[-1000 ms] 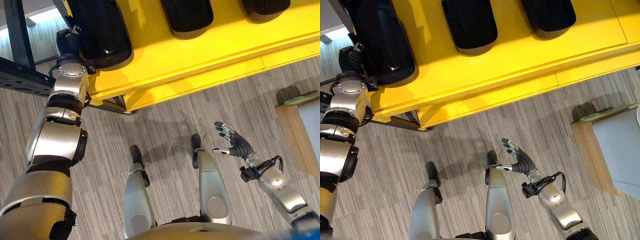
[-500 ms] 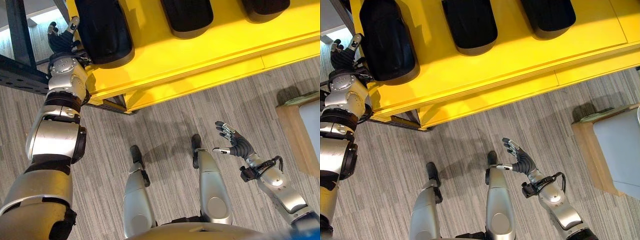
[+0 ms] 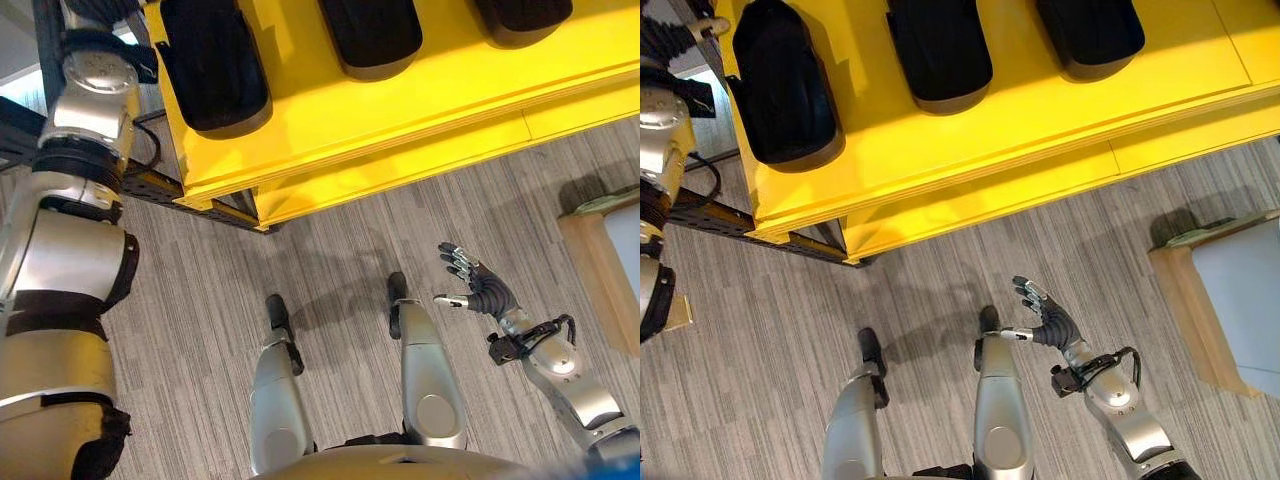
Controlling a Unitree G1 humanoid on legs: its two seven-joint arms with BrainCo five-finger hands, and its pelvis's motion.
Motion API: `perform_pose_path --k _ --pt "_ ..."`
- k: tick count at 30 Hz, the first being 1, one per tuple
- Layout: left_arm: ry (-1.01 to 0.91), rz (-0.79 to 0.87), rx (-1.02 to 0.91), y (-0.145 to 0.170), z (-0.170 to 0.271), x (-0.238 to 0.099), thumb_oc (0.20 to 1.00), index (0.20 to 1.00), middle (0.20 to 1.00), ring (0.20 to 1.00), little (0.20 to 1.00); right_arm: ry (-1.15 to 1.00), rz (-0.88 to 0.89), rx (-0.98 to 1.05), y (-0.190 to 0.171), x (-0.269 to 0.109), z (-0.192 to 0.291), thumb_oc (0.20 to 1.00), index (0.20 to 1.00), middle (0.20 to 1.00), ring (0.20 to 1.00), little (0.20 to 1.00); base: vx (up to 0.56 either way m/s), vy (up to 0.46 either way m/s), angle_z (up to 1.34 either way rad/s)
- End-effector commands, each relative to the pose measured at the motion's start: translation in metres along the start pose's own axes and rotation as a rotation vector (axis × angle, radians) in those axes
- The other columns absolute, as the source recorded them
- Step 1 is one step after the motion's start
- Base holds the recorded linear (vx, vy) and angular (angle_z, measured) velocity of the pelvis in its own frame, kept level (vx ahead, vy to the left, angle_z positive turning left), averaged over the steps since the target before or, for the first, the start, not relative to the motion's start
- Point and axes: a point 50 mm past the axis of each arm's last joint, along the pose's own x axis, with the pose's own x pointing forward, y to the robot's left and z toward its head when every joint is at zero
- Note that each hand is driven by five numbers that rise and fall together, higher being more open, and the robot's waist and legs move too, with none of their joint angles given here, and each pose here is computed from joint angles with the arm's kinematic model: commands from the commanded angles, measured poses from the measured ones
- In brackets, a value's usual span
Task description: Move parts from the plastic box to the shelf.
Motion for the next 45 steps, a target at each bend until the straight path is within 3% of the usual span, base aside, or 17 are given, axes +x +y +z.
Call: perform_pose_path --k 1,5,6,10,17,21,23,31,38,45 --pt "-0.082 0.197 0.239 0.073 0.001 0.007 1.000 1.000 1.000 1.000 1.000 -0.030 -0.030 0.029 -0.009 -0.006 0.001 1.000 1.000 1.000 1.000 1.000 0.00 0.000 0.00" --pt "-0.238 0.215 0.381 0.080 0.026 0.005 1.000 1.000 1.000 1.000 1.000 -0.033 -0.038 0.028 -0.012 -0.008 0.001 1.000 1.000 1.000 1.000 1.000 0.00 0.000 0.00" --pt "-0.364 0.222 0.421 0.080 0.042 -0.003 1.000 1.000 1.000 1.000 1.000 -0.034 -0.049 0.032 -0.013 -0.009 0.001 1.000 1.000 1.000 1.000 1.000 0.00 0.000 0.00" --pt "-0.514 0.196 0.523 0.074 0.052 -0.021 1.000 1.000 1.000 1.000 1.000 -0.036 -0.059 0.027 -0.015 -0.011 0.000 1.000 1.000 1.000 1.000 1.000 0.00 0.000 0.00" --pt "-0.732 -0.038 0.375 0.025 0.048 -0.084 1.000 1.000 1.000 1.000 1.000 -0.049 -0.087 0.019 -0.014 -0.009 0.001 1.000 1.000 1.000 1.000 1.000 -0.01 -0.004 0.07" --pt "-0.778 -0.108 0.284 0.007 0.046 -0.110 1.000 1.000 1.000 1.000 1.000 -0.070 -0.094 0.016 -0.012 -0.007 0.004 1.000 1.000 1.000 1.000 1.000 0.00 -0.002 0.03" --pt "-0.805 -0.139 0.147 -0.003 0.048 -0.131 1.000 1.000 1.000 1.000 1.000 -0.092 -0.110 0.009 -0.012 -0.005 0.008 1.000 1.000 1.000 1.000 1.000 0.00 0.000 0.00" --pt "-0.863 -0.157 -0.031 0.000 0.058 -0.159 1.000 1.000 1.000 1.000 1.000 -0.100 -0.128 0.002 -0.011 -0.005 0.009 1.000 1.000 1.000 1.000 1.000 0.00 0.000 0.00" --pt "-0.834 -0.205 -0.016 -0.006 0.043 -0.188 1.000 1.000 1.000 1.000 1.000 -0.131 -0.140 -0.002 -0.010 -0.001 0.015 1.000 1.000 1.000 1.000 1.000 0.00 0.000 0.00" --pt "-0.761 -0.407 0.101 -0.028 0.014 -0.223 1.000 1.000 1.000 1.000 1.000 -0.157 -0.168 -0.019 -0.011 0.002 0.020 1.000 1.000 1.000 1.000 1.000 0.00 0.000 0.00"
